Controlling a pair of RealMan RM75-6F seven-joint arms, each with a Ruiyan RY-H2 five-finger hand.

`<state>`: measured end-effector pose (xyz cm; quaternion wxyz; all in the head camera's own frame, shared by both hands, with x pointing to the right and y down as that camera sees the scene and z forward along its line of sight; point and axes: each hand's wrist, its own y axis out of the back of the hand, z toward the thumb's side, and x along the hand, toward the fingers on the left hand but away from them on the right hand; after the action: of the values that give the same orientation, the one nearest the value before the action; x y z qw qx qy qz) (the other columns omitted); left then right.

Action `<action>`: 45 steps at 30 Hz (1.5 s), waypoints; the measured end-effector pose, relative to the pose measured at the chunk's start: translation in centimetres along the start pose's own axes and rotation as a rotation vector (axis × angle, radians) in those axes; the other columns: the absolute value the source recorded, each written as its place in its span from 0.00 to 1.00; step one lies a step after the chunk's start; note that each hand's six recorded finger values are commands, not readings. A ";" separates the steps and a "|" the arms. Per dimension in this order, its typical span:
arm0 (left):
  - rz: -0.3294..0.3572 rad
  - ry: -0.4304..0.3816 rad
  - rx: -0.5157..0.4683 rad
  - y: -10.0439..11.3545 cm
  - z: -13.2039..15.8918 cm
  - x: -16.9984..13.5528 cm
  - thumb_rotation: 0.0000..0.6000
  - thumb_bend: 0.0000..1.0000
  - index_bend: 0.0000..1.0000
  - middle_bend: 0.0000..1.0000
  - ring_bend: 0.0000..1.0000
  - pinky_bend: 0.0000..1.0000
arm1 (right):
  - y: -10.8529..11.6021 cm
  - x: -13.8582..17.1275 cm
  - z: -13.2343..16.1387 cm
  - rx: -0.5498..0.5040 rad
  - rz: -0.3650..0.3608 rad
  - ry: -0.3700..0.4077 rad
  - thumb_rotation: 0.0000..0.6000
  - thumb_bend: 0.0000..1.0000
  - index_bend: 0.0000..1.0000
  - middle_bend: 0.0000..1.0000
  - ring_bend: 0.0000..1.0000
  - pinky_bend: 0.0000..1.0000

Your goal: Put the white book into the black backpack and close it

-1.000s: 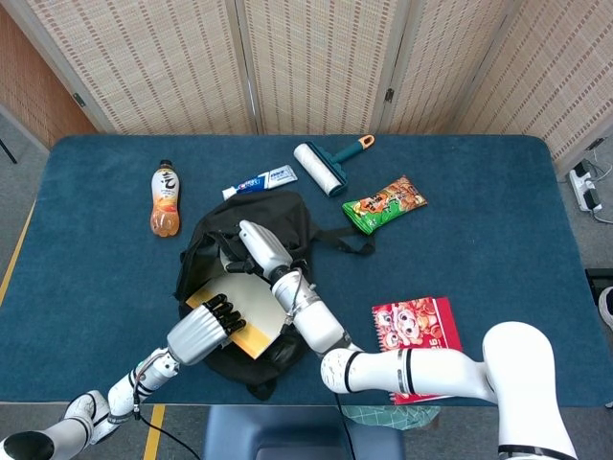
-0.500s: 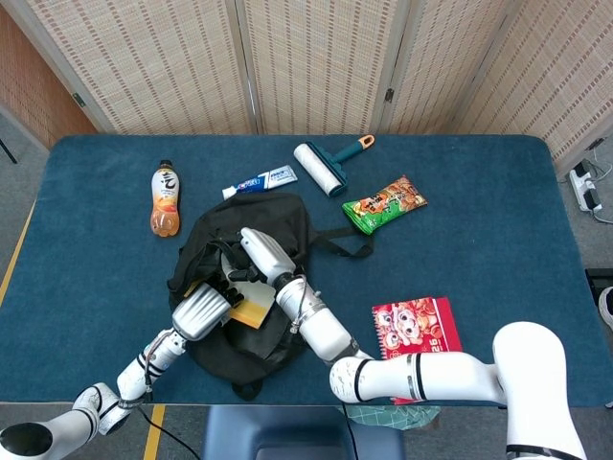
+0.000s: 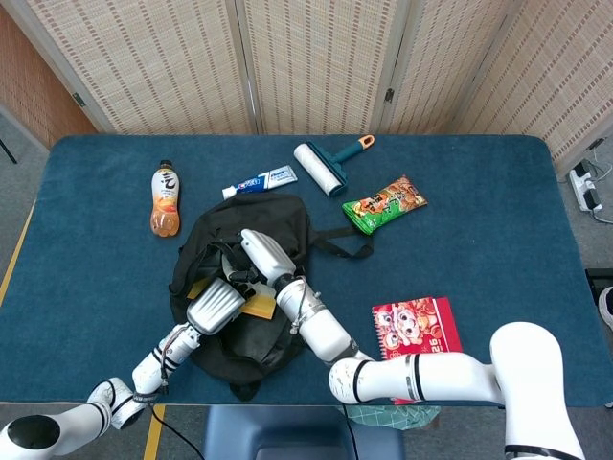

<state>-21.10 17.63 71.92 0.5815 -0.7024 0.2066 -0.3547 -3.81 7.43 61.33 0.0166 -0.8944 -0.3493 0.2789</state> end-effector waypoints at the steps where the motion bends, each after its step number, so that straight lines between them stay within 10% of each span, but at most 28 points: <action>1: -0.002 0.005 -0.003 0.0 0.1 0.0 1.00 0.19 0.41 0.50 0.50 0.50 | 0.1 0.0 -0.1 0.001 -0.003 -0.002 1.00 0.71 0.68 0.42 0.34 0.40; 18: 0.022 0.089 -0.086 2.3 2.6 -2.7 1.00 0.00 0.02 0.17 0.20 0.31 | 1.2 -0.4 -0.4 -0.026 -0.033 -0.008 1.00 0.71 0.65 0.42 0.34 0.40; 35: -0.087 0.229 -0.014 1.6 3.1 -1.0 1.00 0.00 0.00 0.00 0.00 0.14 | 2.0 0.0 -0.5 -0.044 -0.041 0.002 1.00 0.71 0.64 0.42 0.34 0.40; 45: -0.169 0.254 -0.045 4.4 2.6 -2.7 1.00 0.00 0.00 0.03 0.09 0.14 | 2.5 0.1 -0.9 -0.038 -0.048 0.000 1.00 0.71 0.64 0.42 0.34 0.40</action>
<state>-20.38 20.23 66.85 0.5030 -0.6796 0.2265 -0.4835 -1.76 5.72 61.46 0.0064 -0.8858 -0.3760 0.2720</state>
